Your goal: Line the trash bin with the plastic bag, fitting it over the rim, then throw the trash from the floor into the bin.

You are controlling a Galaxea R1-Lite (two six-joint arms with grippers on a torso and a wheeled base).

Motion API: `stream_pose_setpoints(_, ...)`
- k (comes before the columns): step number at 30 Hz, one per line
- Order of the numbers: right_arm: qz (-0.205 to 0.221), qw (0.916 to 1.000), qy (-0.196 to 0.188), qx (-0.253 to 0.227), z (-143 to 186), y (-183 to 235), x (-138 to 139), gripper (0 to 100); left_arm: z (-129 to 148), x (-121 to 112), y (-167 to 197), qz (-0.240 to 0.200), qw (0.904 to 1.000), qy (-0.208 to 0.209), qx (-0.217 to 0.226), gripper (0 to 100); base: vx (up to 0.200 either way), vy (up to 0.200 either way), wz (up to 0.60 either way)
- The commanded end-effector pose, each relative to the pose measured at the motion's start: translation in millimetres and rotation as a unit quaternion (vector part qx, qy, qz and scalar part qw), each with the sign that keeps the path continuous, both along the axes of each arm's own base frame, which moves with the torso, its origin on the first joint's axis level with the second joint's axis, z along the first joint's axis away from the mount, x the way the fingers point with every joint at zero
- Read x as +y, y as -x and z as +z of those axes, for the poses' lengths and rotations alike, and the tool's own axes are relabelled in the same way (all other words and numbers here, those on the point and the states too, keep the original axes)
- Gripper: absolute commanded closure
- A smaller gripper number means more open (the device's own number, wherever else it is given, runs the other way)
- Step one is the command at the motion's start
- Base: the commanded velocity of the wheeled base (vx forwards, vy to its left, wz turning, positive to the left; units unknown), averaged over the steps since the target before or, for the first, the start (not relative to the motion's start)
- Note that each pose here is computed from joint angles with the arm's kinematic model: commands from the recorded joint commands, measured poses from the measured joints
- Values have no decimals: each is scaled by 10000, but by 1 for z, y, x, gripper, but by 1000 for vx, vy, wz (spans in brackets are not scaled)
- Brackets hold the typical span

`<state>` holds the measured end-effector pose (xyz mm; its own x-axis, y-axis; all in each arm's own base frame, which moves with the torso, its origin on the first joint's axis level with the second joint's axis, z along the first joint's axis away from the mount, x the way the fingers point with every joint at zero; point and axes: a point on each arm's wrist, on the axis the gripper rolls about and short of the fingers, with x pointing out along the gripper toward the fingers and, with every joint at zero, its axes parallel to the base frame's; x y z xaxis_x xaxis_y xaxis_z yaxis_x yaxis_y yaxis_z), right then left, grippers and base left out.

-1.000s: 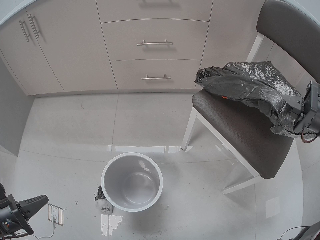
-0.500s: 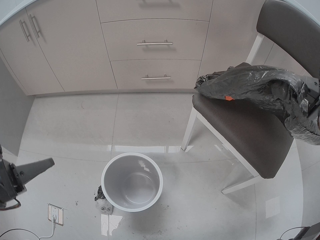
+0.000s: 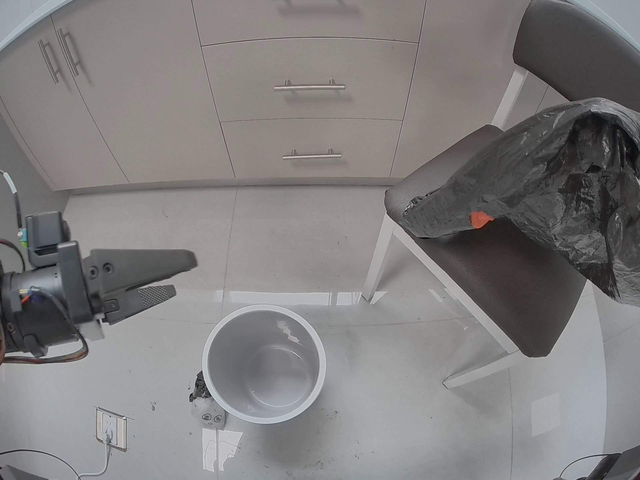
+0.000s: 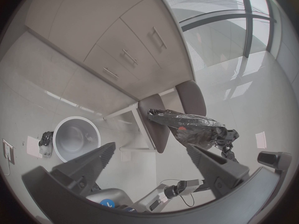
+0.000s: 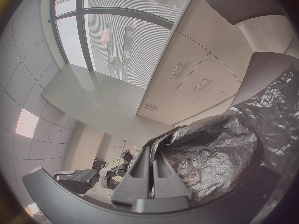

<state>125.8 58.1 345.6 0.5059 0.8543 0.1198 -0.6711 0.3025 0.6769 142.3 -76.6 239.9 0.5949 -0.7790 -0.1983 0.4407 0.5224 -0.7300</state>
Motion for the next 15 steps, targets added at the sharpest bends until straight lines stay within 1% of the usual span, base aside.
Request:
stream_pose_setpoints(1, 81, 9999, -42, -116, 5, 13, -2, 100, -18, -29, -36, -386, 9972, -250, 586, 0, 0, 0, 0)
stream_pose_setpoints(2, 89, 9999, -46, -131, 5, 15, -3, 100, -19, -34, -42, -516, 9962, -239, 664, 0, 0, 0, 0)
stream_pose_setpoints(3, 89, 9999, -46, -131, 5, 15, -3, 100, -19, -34, -42, -516, 9962, -239, 664, 0, 0, 0, 0)
stream_pose_setpoints(4, 89, 9998, -58, -167, 6, 17, -4, 100, -20, -42, -56, -792, 9935, -178, 804, 0, 0, 0, 0)
stream_pose_setpoints(5, 89, 9997, -68, -196, 7, 19, -4, 100, -20, -47, -65, -890, 9918, -122, 905, 0, 0, 0, 0)
stream_pose_setpoints(9, 97, 9994, -116, -320, 10, 28, -8, 100, -11, -65, -91, -1027, 9867, 210, 1243, 0, 0, 0, 0)
stream_pose_setpoints(10, 97, 9994, -116, -320, 10, 28, -8, 100, -10, -66, -92, -1038, 9865, 221, 1250, 0, 0, 0, 0)
stream_pose_setpoints(11, 105, 9992, -132, -372, 11, 32, -9, 100, -4, -74, -98, -1168, 9834, 380, 1339, 0, 0, 0, 0)
stream_pose_setpoints(13, 105, 9991, -135, -379, 11, 32, -9, 100, -3, -75, -99, -1193, 9828, 399, 1349, 0, 0, 0, 0)
stream_pose_setpoints(15, 256, 9985, -138, -469, 13, 38, -11, 100, -6, -93, -110, -1425, 9791, 400, 1396, 0, 0, 0, 0)
